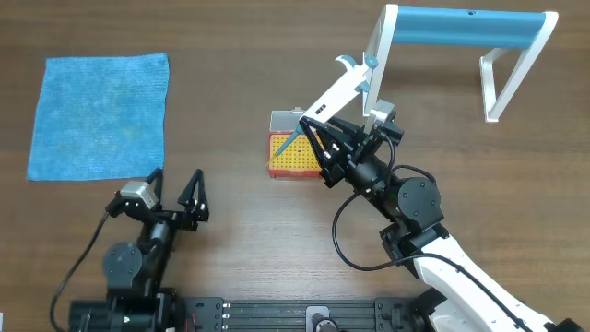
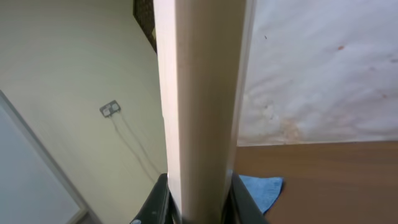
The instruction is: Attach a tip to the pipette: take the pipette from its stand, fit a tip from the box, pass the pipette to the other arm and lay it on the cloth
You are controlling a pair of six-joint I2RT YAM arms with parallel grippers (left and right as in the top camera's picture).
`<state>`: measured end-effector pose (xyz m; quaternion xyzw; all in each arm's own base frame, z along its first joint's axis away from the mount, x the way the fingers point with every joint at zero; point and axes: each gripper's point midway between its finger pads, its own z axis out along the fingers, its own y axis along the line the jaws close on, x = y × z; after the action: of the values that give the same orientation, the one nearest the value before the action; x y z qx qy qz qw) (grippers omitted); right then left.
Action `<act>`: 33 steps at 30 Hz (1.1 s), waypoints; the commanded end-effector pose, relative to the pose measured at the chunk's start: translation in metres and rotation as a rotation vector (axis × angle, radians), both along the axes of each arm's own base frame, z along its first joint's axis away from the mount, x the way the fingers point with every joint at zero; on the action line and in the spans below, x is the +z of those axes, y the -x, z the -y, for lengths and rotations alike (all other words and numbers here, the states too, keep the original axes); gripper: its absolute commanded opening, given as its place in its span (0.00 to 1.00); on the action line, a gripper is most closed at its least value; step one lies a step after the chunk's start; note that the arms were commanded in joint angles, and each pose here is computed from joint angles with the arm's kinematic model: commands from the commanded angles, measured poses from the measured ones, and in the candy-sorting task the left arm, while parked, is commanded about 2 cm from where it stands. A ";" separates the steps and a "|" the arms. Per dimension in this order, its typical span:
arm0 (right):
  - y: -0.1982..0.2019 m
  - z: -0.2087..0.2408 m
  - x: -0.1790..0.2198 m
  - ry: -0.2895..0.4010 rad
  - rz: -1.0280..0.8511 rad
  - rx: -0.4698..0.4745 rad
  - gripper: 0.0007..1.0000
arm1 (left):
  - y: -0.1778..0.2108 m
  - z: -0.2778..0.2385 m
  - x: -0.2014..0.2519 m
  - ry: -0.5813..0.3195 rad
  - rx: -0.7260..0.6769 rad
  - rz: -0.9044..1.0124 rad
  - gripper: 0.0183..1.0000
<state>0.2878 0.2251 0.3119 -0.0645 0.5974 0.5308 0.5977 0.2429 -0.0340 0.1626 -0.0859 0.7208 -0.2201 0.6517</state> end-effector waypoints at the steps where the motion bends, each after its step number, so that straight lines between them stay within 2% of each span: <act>1: 0.003 -0.001 0.013 -0.080 -0.041 0.037 0.07 | 0.014 0.041 0.002 0.395 -0.232 -0.122 0.92; 2: 0.003 -0.001 0.013 -0.103 -0.067 0.048 0.07 | 0.017 0.046 0.003 0.496 -0.257 -0.165 0.92; 5: 0.003 -0.001 0.013 -0.135 -0.103 0.063 0.07 | 0.022 0.054 0.003 0.618 -0.301 -0.228 0.92; 9: 0.001 -0.002 0.005 -0.138 -0.151 0.068 0.07 | 0.022 0.055 0.005 0.695 -0.305 -0.252 0.92; 13: 0.001 -0.002 0.003 -0.133 -0.161 0.067 0.07 | 0.012 0.037 0.005 0.788 -0.183 -0.237 0.92; 17: 0.005 -0.006 0.005 -0.140 -0.163 0.103 0.07 | 0.012 0.035 0.025 0.778 -0.203 -0.159 0.92; 19: 0.017 -0.017 -0.003 -0.109 -0.198 0.202 0.07 | 0.013 0.037 0.032 0.773 -0.214 -0.153 0.92; 22: 0.038 -0.035 -0.031 -0.049 -0.353 0.369 0.07 | 0.015 0.043 0.042 0.759 -0.252 -0.172 0.92; 24: 0.046 -0.040 -0.042 -0.023 -0.408 0.424 0.07 | 0.015 0.049 0.048 0.744 -0.280 -0.197 0.92; 26: 0.051 -0.042 -0.046 -0.012 -0.437 0.456 0.07 | 0.016 0.058 0.058 0.729 -0.334 -0.233 0.92; 30: 0.075 -0.048 -0.056 0.027 -0.510 0.605 0.07 | 0.015 0.086 0.093 0.662 -0.530 -0.318 0.92; 33: 0.092 -0.051 -0.062 0.061 -0.539 0.697 0.07 | 0.011 0.106 0.111 0.603 -0.702 -0.399 0.86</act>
<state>0.2255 0.2705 0.2449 -0.0855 0.7002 0.6558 0.2689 0.2406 -0.1092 0.2452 -0.1852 0.6982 -0.5675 0.3953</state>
